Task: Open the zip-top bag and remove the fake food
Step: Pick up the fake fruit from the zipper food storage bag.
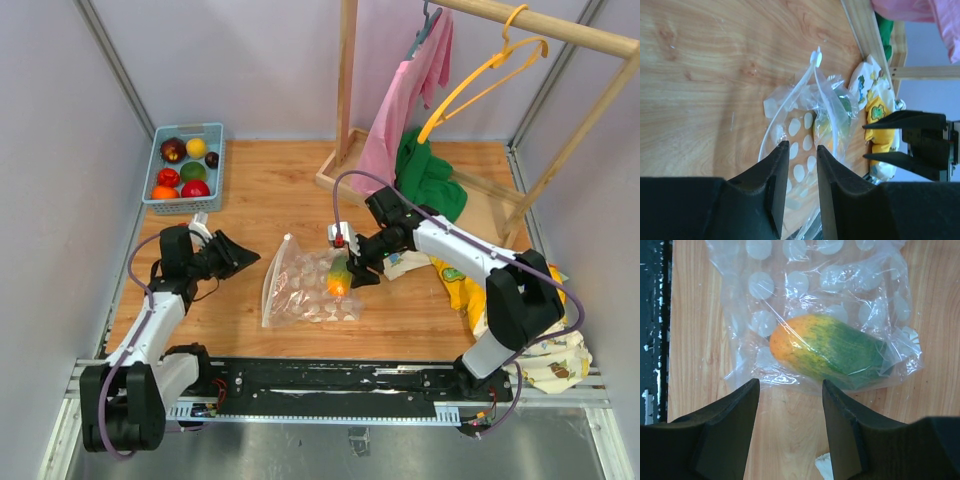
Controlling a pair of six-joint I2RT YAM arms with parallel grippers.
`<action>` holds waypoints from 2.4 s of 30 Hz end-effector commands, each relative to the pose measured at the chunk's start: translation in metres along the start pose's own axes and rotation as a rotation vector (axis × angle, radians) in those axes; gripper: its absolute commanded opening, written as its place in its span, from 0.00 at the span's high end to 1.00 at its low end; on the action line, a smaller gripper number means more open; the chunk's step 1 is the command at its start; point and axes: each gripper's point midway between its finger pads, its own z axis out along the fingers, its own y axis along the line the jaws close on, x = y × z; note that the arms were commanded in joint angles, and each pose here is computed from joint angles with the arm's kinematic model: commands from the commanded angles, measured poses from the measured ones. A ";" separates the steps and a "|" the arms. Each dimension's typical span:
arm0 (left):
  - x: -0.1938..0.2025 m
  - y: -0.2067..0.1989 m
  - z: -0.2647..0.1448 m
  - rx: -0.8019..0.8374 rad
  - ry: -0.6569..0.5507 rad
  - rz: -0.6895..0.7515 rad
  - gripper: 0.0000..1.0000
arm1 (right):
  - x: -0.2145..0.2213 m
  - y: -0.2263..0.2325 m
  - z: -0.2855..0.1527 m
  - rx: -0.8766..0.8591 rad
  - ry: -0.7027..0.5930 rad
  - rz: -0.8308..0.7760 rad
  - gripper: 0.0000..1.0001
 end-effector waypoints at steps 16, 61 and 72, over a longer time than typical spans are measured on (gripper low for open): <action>0.062 -0.006 0.060 0.044 0.270 0.072 0.71 | 0.031 -0.040 0.015 0.100 0.132 0.098 0.51; 0.127 -0.053 0.104 0.238 0.465 0.054 0.58 | 0.019 -0.032 0.044 0.017 0.132 0.142 0.72; 0.133 -0.055 0.106 0.241 0.472 0.028 0.41 | 0.013 -0.026 0.051 -0.019 0.095 0.190 0.73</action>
